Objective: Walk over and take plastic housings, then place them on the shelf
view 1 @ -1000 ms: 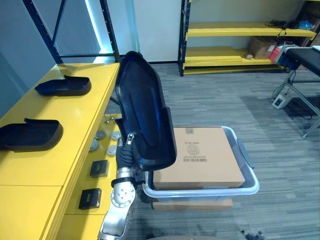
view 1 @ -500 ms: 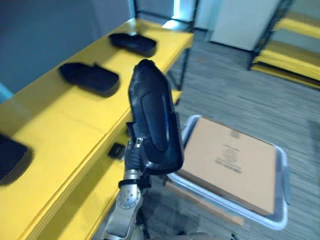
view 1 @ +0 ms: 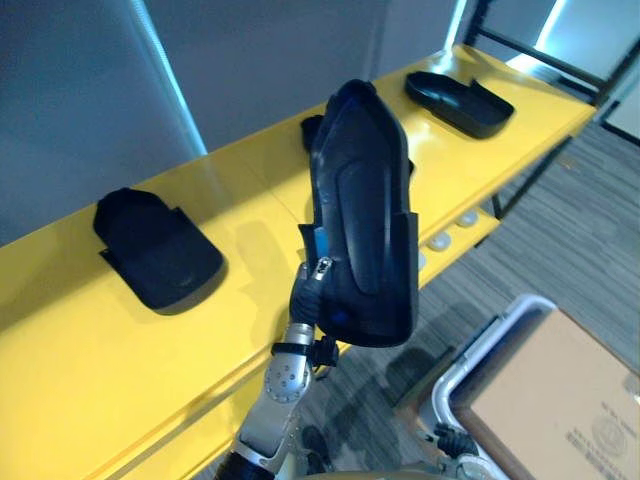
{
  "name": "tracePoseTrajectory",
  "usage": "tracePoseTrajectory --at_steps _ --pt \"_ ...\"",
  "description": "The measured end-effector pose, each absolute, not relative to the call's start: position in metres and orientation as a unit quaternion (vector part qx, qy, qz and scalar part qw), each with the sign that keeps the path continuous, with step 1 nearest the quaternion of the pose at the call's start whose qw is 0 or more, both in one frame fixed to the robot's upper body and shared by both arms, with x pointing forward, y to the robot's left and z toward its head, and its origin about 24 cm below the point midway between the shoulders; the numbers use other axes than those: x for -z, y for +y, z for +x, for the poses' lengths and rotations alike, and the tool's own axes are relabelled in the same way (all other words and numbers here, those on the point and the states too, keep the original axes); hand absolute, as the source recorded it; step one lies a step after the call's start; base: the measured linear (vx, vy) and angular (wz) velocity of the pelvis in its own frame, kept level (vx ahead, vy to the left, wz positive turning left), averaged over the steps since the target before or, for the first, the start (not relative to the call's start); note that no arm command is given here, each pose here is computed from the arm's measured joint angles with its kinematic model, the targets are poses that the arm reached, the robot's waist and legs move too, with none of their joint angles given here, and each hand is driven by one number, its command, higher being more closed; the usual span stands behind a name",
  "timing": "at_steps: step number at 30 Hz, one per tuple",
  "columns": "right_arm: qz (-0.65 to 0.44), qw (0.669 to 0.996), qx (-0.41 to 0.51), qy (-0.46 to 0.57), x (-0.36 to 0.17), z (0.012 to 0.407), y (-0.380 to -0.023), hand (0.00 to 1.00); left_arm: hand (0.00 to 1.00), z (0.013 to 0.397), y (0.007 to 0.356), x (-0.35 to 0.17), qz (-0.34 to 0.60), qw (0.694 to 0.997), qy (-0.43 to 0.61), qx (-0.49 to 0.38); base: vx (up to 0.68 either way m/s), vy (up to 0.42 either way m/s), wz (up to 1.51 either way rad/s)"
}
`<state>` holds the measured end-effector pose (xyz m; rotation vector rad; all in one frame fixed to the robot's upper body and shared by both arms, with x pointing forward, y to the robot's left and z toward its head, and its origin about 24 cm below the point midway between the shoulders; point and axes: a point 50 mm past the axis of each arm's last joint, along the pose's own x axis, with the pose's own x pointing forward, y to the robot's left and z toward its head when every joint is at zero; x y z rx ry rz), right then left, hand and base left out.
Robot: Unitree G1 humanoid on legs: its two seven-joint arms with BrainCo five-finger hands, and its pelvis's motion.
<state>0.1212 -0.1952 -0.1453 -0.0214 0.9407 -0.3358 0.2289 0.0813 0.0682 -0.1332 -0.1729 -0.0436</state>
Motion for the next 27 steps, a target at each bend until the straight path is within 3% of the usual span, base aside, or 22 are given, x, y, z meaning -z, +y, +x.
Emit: tracePoseTrajectory --at_steps 5,14,27 --pt "0.006 0.876 0.159 0.455 0.147 0.118 -0.187 0.0 1.0 0.226 0.091 -0.06 -0.068 0.995 -0.071 -0.006 0.26 -0.084 1.28" --pt "0.001 0.877 0.145 0.459 0.148 0.117 -0.181 0.0 1.0 0.206 0.1 -0.039 -0.09 0.995 -0.026 -0.022 0.15 -0.097 0.25" --pt "-0.014 0.862 0.156 0.482 0.154 0.105 -0.186 0.0 1.0 0.208 0.117 -0.049 -0.095 0.992 -0.048 -0.062 -0.08 0.046 0.57"
